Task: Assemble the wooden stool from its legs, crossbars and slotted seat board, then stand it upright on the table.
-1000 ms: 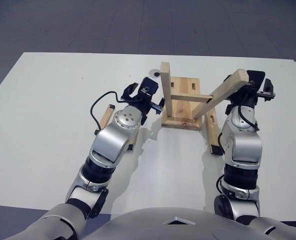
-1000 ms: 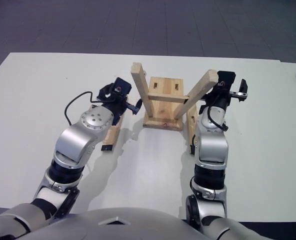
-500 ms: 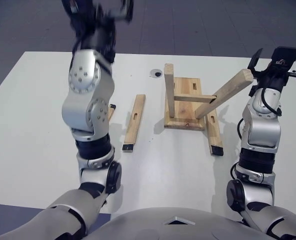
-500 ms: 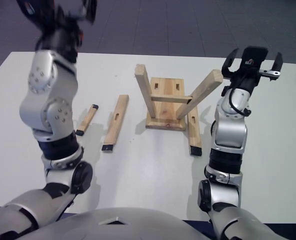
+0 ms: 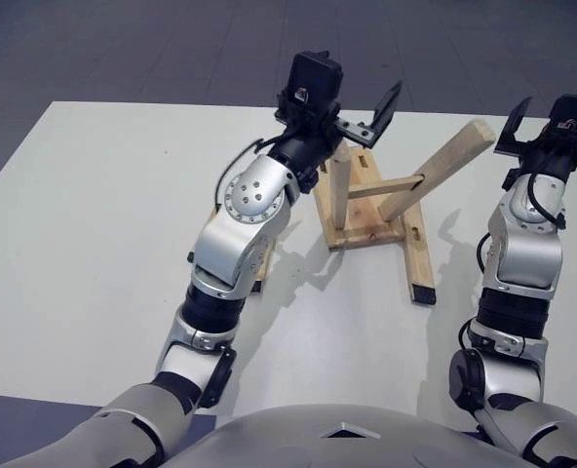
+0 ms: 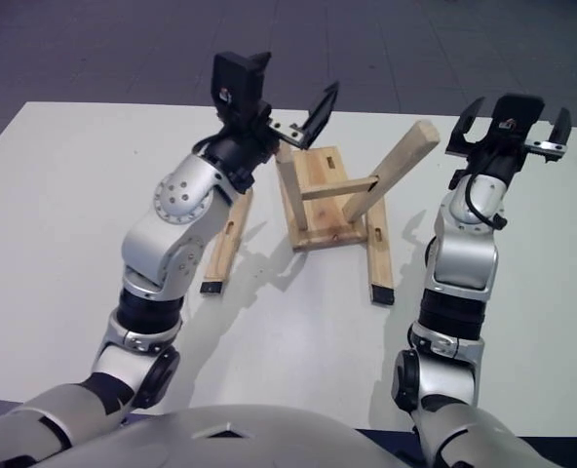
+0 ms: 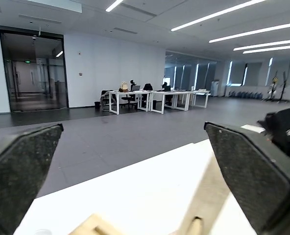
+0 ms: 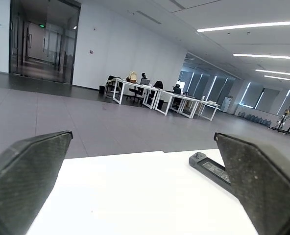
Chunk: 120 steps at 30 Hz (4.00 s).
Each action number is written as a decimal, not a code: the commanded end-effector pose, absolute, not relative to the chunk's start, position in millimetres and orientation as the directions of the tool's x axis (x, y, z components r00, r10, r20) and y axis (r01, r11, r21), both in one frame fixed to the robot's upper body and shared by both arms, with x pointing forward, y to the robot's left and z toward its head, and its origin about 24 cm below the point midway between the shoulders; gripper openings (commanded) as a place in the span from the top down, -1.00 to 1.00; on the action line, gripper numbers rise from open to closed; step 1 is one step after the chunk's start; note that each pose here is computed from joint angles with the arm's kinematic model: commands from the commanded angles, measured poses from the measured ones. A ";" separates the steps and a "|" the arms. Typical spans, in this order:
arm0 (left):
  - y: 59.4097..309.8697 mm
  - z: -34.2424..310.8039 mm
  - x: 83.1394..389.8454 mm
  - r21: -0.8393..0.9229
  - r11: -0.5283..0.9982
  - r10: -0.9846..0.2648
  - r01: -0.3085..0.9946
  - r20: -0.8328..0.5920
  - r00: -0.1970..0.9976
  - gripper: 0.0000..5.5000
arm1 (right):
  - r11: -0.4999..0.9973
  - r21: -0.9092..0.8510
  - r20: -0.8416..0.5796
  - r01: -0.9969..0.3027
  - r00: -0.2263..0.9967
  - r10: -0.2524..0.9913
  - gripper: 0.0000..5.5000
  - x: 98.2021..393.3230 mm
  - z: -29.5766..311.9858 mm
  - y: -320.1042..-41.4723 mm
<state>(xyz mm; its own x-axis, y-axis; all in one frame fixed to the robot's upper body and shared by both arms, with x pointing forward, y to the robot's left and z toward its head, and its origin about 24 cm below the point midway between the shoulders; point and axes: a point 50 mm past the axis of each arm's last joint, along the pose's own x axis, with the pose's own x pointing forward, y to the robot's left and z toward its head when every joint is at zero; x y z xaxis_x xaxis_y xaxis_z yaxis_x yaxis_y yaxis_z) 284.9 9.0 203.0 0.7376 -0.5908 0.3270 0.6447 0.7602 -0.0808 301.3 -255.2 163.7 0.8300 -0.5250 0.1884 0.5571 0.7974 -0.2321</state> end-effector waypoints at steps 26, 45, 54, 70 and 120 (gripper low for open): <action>148.9 260.6 298.4 -0.371 0.913 0.061 0.168 0.532 0.845 -0.95 | 0.652 -0.446 -0.017 -0.613 0.734 0.679 -0.96 270.4 187.8 -134.1; 152.3 253.7 294.3 -0.351 0.933 0.115 0.076 0.494 0.862 -0.95 | 0.651 -0.125 0.346 -0.749 0.582 0.736 -0.96 262.4 246.7 -98.3; 148.7 254.7 296.0 -0.357 0.930 0.110 0.085 0.493 0.863 -0.95 | 0.804 -0.117 -0.004 -0.583 0.810 0.586 -0.96 300.2 171.6 -23.5; 148.4 239.8 298.8 -0.294 0.955 0.102 0.036 0.441 0.892 -0.95 | 0.817 -0.301 0.013 -0.491 0.855 0.519 -0.96 307.5 192.6 -119.5; 142.1 222.2 314.7 -0.292 0.956 0.109 -0.010 0.323 0.940 -0.95 | 0.611 0.302 -0.709 -0.732 0.256 0.657 -0.96 319.8 96.4 -93.4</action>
<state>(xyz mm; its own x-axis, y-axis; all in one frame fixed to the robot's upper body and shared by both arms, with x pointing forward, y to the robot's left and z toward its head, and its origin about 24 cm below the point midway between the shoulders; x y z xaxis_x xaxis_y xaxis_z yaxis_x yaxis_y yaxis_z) 315.2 141.4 220.8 0.9394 0.0984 0.3285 0.0044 0.9544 -0.2984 335.4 -81.7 101.3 0.3422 0.6619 -0.6670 -0.6863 0.6609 0.3037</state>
